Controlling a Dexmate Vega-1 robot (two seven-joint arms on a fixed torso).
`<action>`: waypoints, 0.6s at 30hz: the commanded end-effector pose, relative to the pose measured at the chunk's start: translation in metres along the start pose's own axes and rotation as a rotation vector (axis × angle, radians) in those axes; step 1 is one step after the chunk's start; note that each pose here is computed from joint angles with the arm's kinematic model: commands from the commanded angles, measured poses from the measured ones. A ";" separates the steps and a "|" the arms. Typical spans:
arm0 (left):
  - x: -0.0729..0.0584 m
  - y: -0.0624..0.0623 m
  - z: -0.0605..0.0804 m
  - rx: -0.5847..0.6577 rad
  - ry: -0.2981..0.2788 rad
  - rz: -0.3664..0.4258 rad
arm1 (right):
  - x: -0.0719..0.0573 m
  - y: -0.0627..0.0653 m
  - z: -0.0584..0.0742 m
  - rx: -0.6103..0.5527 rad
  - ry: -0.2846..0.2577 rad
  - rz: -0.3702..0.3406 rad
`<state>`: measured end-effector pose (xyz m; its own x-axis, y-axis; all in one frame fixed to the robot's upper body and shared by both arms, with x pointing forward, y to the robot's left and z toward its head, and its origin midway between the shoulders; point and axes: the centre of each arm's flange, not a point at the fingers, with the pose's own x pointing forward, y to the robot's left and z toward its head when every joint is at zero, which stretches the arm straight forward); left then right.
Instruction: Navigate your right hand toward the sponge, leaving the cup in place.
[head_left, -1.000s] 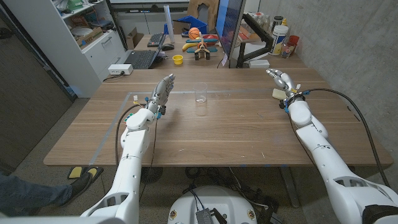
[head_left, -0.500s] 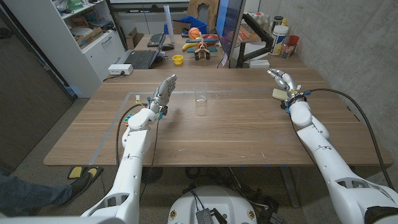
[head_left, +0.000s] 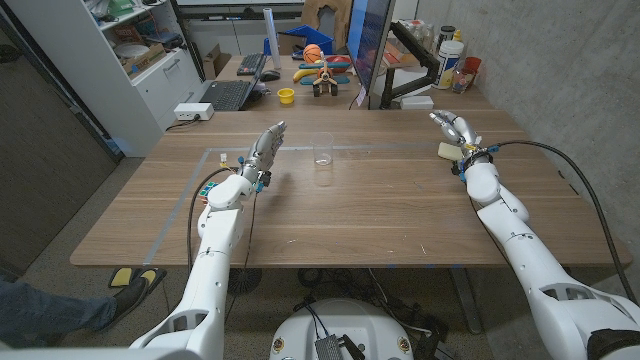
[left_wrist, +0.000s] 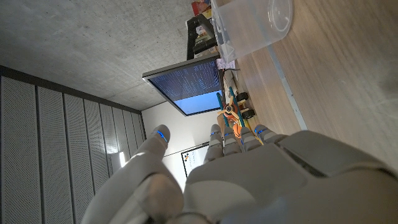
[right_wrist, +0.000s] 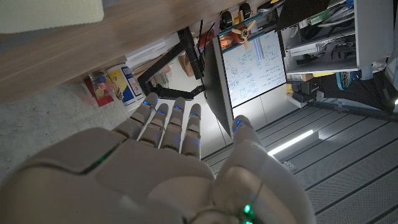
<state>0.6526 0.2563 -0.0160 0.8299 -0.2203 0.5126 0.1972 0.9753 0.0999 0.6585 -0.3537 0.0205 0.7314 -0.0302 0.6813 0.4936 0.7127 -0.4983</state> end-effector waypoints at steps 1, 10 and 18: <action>0.002 0.000 0.001 0.007 -0.002 -0.002 | 0.005 0.002 0.002 -0.061 0.004 0.010; 0.002 0.001 0.003 0.012 0.001 -0.002 | 0.007 0.003 -0.001 -0.078 0.024 0.009; 0.004 0.002 0.004 0.012 -0.002 -0.006 | 0.007 0.003 0.000 -0.113 0.029 0.016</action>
<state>0.6532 0.2569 -0.0130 0.8284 -0.2213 0.5145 0.1932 0.9752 0.1084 0.6644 -0.3535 0.0224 0.7467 -0.0414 0.6639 0.5181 0.6620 -0.5415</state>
